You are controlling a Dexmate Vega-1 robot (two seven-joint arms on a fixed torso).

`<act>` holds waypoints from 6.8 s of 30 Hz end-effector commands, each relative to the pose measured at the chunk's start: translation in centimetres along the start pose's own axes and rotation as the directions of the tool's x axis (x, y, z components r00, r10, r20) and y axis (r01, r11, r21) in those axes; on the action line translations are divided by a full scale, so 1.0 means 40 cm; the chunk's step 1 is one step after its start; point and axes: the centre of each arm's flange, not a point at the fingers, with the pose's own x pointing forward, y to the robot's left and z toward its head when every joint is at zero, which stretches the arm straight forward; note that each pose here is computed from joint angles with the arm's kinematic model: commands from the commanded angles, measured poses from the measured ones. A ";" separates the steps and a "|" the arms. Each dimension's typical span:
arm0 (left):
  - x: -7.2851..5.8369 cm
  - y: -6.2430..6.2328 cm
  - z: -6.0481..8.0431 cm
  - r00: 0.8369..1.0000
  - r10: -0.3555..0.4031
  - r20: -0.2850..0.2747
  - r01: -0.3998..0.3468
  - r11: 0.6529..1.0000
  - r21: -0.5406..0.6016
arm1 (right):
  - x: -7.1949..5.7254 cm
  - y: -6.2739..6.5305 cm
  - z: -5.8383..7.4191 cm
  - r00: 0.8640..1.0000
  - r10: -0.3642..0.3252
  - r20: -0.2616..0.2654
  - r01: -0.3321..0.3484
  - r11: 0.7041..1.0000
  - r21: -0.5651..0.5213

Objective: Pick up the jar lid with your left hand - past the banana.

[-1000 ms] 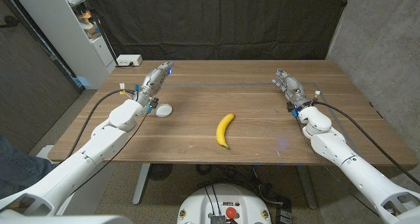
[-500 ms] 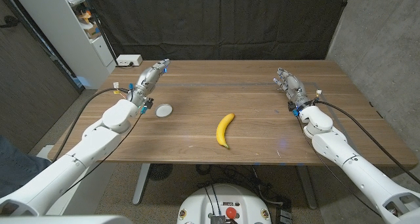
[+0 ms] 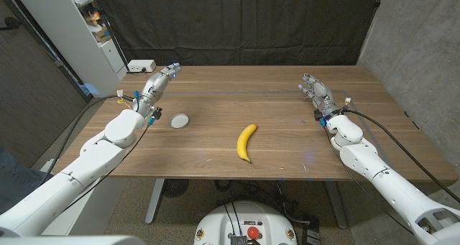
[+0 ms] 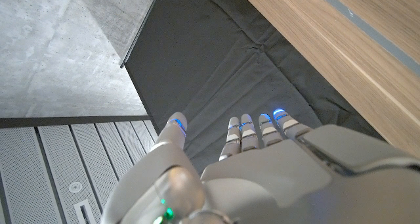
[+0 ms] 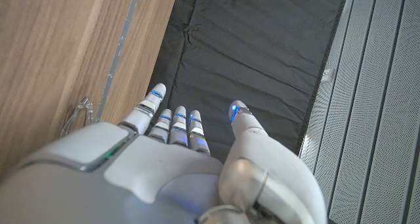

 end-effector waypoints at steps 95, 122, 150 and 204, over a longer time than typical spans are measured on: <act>-0.112 0.084 0.199 0.992 0.021 -0.124 0.107 0.382 0.918 | 0.036 0.021 0.022 1.000 -0.005 0.005 0.005 1.000 -0.031; -0.089 0.051 0.156 0.957 0.011 -0.291 0.275 0.293 0.915 | 0.014 0.004 0.030 1.000 -0.003 -0.017 0.002 0.998 -0.056; -0.060 0.005 0.076 0.887 -0.015 -0.462 0.433 0.378 0.819 | 0.019 0.001 0.045 1.000 0.020 -0.006 -0.020 0.998 -0.063; 0.019 -0.083 -0.016 0.800 -0.132 -0.585 0.586 0.381 0.715 | -0.006 -0.024 0.036 1.000 -0.021 -0.006 0.021 0.999 -0.047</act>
